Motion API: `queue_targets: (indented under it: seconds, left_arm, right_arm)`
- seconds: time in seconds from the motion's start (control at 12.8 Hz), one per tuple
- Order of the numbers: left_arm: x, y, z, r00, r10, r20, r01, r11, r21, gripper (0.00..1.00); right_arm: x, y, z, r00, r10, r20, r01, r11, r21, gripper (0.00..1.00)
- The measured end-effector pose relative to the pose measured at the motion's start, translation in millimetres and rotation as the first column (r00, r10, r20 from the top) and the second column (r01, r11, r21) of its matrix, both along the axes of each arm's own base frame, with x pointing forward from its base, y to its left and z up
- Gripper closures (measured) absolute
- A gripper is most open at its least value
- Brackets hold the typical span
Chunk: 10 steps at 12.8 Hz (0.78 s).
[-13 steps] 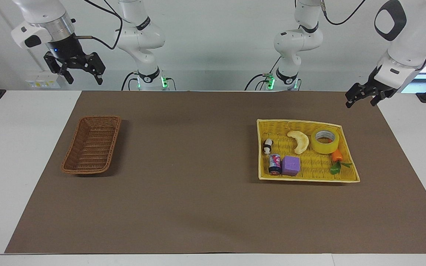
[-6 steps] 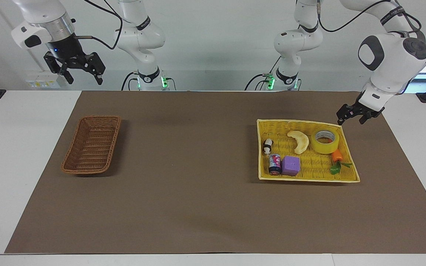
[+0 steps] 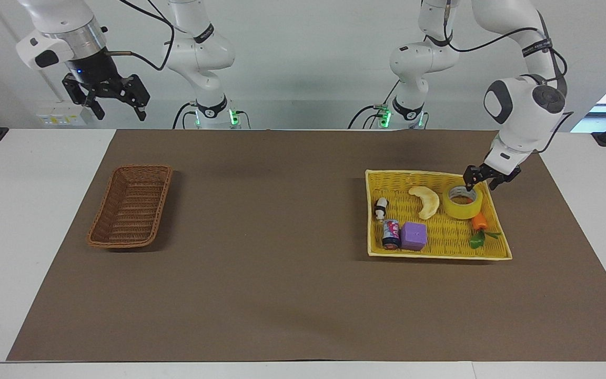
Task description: Move tape to another basket
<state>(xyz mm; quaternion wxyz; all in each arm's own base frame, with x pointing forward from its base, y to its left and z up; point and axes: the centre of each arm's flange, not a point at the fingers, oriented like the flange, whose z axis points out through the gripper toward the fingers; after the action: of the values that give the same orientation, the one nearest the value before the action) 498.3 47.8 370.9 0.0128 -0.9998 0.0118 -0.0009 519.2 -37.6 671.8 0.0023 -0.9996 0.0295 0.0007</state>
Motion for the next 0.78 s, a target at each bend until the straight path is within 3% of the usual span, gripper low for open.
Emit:
queue_targets:
  seconds: [0.08, 0.16, 0.23, 0.31, 0.55, 0.7, 0.78]
  left_arm:
    - [-5, -1, -10, 1.0, -0.001, 0.003, 0.001, 1.0, 0.0, 0.35]
    - [-7, -1, -16, 1.0, -0.004, 0.004, 0.004, 1.0, 0.0, 0.42]
    - [-9, -2, -19, 1.0, -0.005, 0.003, 0.005, 1.0, -0.001, 0.43]
    - [-9, -2, -22, 1.0, -0.006, 0.004, 0.006, 1.0, -0.001, 0.54]
    - [-9, -1, -32, 1.0, -0.006, -0.004, 0.006, 1.0, -0.003, 0.59]
    - [-6, -1, -33, 1.0, -0.006, 0.002, 0.006, 1.0, -0.003, 0.76]
    - [-3, 0, -31, 1.0, -0.005, 0.002, 0.005, 1.0, -0.004, 0.76]
  right_arm:
    - [0.0, 0, 0, 1.0, 0.0, 0.0, 0.0, 1.0, 0.0, 0.0]
    - [0.0, 0, 0, 1.0, 0.0, 0.0, 0.0, 1.0, 0.0, 0.0]
    - [0.0, 0, 0, 1.0, 0.0, 0.0, 0.0, 1.0, 0.0, 0.0]
    - [0.0, 0, 0, 1.0, 0.0, 0.0, 0.0, 1.0, 0.0, 0.0]
    - [0.0, 0, 0, 1.0, 0.0, 0.0, 0.0, 1.0, 0.0, 0.0]
    - [0.0, 0, 0, 1.0, 0.0, 0.0, 0.0, 1.0, 0.0, 0.0]
    - [0.0, 0, 0, 1.0, 0.0, 0.0, 0.0, 1.0, 0.0, 0.0]
